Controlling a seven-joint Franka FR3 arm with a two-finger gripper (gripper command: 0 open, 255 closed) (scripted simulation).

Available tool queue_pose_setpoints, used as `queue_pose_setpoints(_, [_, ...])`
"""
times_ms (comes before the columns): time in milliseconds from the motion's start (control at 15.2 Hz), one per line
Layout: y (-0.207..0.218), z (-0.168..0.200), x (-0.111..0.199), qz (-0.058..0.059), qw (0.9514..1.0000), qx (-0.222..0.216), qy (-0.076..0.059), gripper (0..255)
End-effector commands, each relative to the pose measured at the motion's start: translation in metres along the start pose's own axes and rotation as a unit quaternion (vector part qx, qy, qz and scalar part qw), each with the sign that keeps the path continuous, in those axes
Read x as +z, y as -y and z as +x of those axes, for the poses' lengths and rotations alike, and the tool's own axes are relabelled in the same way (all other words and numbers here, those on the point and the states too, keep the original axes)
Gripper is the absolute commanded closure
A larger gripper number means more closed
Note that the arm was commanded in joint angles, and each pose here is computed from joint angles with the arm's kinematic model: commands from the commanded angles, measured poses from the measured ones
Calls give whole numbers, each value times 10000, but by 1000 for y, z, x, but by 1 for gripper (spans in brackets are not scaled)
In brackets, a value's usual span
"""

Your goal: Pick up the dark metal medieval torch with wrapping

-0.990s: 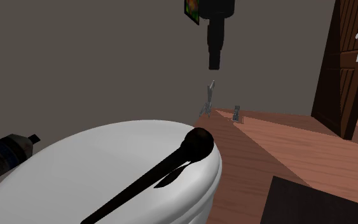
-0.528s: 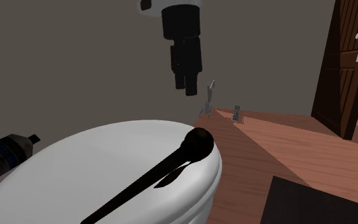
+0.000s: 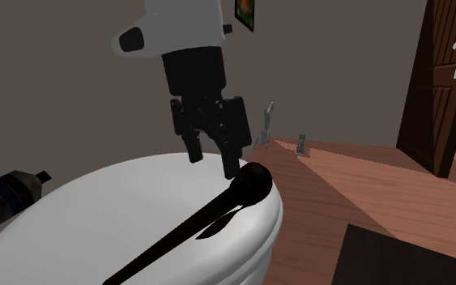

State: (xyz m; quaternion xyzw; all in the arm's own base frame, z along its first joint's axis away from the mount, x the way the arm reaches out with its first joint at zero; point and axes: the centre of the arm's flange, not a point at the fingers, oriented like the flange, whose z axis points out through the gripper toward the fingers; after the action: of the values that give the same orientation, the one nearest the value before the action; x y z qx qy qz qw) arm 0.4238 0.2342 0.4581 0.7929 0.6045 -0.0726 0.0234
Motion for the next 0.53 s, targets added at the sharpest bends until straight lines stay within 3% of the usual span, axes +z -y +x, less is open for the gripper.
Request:
queue_pose_setpoints(0, [13,20,12,9,9982,-592,95,0])
queue_pose_setpoints(462, [14,29,46,11,9975,-696,112,0])
